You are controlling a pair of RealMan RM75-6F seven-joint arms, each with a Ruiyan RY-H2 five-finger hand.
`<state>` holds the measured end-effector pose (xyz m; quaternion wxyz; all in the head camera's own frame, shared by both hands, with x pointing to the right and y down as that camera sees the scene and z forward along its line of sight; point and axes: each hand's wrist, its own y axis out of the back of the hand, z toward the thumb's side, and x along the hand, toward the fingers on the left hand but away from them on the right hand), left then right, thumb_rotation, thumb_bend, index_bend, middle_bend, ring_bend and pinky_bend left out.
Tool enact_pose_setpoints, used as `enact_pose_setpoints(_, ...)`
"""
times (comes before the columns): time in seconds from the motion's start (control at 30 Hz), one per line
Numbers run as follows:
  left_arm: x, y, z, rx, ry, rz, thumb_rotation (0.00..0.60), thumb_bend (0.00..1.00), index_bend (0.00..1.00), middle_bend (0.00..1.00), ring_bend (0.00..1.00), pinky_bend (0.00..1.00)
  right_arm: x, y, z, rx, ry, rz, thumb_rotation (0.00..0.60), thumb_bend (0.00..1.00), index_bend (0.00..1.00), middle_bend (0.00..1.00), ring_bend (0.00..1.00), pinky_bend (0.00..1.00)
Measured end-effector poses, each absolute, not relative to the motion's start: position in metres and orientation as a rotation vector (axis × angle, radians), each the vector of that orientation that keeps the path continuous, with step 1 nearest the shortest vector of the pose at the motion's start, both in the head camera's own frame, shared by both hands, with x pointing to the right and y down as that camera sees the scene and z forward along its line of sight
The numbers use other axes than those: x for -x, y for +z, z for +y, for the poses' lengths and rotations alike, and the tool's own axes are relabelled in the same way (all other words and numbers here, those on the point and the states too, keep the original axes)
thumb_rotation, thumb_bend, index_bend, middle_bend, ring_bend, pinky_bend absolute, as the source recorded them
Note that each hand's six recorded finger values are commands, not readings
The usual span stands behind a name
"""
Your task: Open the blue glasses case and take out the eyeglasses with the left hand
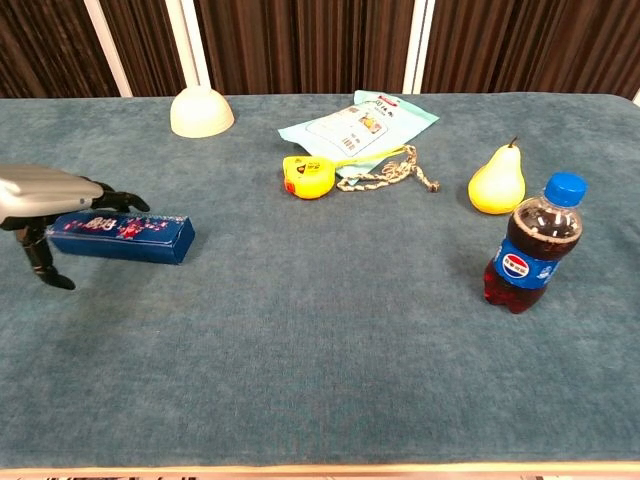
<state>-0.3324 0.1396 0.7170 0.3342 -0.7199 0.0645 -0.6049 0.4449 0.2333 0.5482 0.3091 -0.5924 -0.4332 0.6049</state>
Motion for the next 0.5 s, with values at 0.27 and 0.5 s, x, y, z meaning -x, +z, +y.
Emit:
enact_pose_setpoints(0.27,0.3385,0.7120,0.1479,1.883,-1.584,0.181,0.600,0.14,0.00,0.17,0.00,0.00,-0.4452,0.5479,0.2334,1.565,1.600,-1.148,0.600,0.17,0.00,0.00,0.00,0.21)
enact_pose_setpoints(0.5,0.3420,0.7094,0.1388,1.856,-1.583,0.283,0.600,0.22,0.01,0.22,0.00,0.04,-0.4448,0.5480,0.2336,1.569,1.601,-1.150,0.600,0.17,0.00,0.00,0.00,0.21)
